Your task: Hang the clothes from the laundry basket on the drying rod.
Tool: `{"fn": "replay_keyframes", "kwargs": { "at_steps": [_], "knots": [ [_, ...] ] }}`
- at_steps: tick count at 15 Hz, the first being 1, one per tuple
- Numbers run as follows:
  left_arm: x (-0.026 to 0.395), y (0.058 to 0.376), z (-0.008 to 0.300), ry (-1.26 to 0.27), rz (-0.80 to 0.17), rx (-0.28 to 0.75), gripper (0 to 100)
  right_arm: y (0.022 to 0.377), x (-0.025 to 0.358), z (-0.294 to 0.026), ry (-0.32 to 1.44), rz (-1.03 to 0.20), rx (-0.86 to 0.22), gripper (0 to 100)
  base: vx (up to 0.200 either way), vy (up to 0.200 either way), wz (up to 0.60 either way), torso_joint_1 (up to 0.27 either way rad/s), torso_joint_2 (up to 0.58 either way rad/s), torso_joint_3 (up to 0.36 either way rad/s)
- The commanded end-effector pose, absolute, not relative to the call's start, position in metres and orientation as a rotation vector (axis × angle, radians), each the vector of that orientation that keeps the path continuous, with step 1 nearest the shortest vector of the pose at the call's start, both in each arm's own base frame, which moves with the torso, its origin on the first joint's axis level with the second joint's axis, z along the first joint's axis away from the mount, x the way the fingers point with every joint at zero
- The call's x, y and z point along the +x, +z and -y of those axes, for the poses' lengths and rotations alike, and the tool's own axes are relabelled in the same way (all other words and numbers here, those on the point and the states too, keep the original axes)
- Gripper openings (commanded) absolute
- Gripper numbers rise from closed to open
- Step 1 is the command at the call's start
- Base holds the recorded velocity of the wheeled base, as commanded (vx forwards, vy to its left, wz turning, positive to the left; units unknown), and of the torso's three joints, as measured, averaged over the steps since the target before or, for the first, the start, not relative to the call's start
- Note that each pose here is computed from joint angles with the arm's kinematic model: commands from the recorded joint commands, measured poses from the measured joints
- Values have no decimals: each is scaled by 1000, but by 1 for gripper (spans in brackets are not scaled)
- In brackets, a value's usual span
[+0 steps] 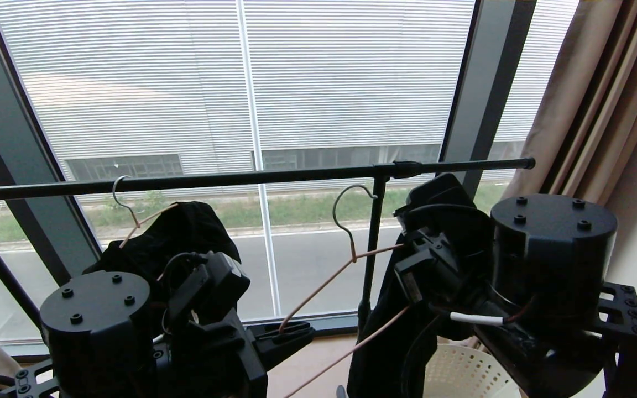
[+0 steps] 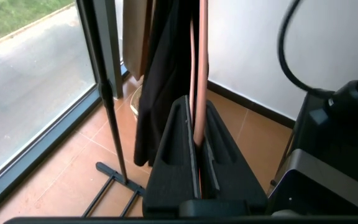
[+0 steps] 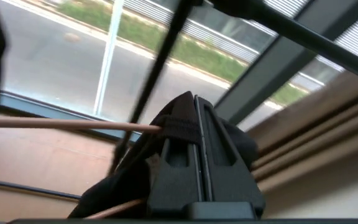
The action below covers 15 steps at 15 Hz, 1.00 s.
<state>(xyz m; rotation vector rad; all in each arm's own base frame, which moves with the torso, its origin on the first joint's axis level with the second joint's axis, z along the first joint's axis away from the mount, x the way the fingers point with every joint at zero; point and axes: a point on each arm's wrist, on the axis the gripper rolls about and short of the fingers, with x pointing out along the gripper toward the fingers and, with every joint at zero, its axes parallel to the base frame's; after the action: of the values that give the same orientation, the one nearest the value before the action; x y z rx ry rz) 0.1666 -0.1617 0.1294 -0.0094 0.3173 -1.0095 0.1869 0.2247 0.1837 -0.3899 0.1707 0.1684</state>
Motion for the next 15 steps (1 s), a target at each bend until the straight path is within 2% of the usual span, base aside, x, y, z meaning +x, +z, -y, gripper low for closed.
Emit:
{"fn": "replay_keyframes", "kwargs": {
  "at_steps": [1, 5, 10, 11, 15],
  "knots": [
    [166, 130, 162, -1009, -316, -9, 0, 182, 172, -240, 240, -160, -401, 0, 0, 0, 0, 0, 0, 0],
    [167, 128, 161, -1007, -323, -9, 0, 183, 147, -253, 329, -139, -407, 0, 0, 0, 0, 0, 0, 0],
    [168, 129, 159, -997, -301, -16, 0, 187, 144, -250, 333, -130, -393, 0, 0, 0, 0, 0, 0, 0],
    [167, 127, 158, -996, -304, -16, 0, 188, 143, -248, 333, -129, -390, 100, 0, 0, 0, 0, 0, 0],
    [164, 126, 156, -998, -279, -21, 0, 199, 147, -228, 287, -108, -349, 100, 0, 0, 0, 0, 0, 0]
  ]
}}
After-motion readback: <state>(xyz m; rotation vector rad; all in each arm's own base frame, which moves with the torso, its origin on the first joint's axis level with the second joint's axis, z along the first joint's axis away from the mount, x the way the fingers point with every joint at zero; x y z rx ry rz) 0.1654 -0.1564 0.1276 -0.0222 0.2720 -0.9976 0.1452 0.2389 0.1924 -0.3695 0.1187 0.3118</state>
